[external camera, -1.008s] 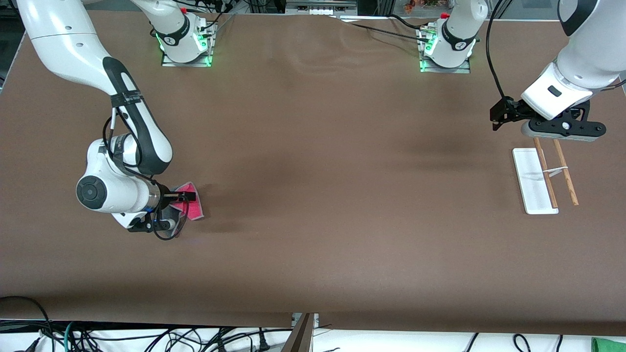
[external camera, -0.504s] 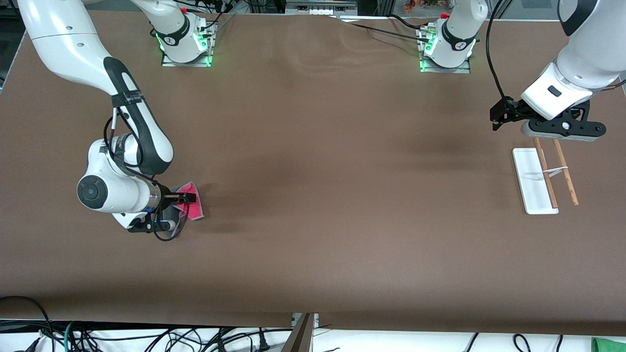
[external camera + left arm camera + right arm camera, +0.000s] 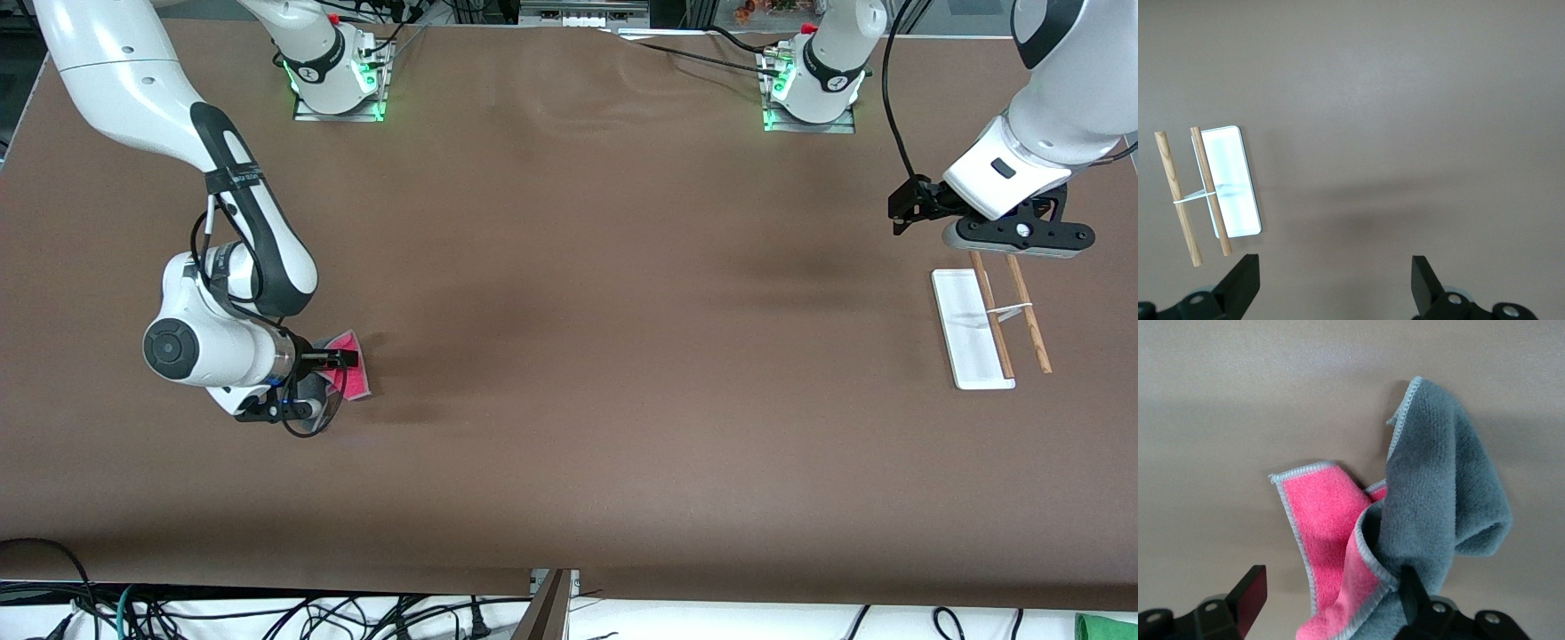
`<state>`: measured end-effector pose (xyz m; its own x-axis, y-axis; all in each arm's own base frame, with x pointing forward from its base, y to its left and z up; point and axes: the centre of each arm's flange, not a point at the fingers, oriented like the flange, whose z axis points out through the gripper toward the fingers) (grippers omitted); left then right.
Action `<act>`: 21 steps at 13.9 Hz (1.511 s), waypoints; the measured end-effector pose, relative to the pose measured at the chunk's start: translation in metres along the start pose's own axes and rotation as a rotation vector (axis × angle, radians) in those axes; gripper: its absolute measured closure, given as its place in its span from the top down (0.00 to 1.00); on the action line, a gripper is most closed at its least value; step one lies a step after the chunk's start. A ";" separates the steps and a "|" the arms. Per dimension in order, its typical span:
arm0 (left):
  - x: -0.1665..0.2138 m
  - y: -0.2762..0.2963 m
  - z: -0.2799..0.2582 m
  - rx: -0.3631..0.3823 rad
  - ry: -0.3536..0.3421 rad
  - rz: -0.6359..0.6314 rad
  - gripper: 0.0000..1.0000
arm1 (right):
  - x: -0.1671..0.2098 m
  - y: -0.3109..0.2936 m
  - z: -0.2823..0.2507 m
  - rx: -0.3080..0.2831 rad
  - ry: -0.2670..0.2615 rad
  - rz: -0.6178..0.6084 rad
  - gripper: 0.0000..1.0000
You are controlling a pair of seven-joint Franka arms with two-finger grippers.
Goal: Pass towel and hang on rack
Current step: 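Close the right gripper on the towel edge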
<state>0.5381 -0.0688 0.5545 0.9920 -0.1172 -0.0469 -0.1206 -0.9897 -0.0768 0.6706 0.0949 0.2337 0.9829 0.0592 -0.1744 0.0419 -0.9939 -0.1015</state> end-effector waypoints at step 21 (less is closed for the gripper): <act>0.004 0.003 0.009 -0.002 -0.018 0.007 1.00 | -0.006 0.002 -0.001 -0.006 -0.050 -0.003 0.01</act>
<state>0.5416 -0.0718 0.5446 0.9902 -0.1229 -0.0657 -0.1277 -0.9890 -0.0743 0.6649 0.0924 0.2356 0.9727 0.0663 -0.2225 0.0459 -0.9943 -0.0957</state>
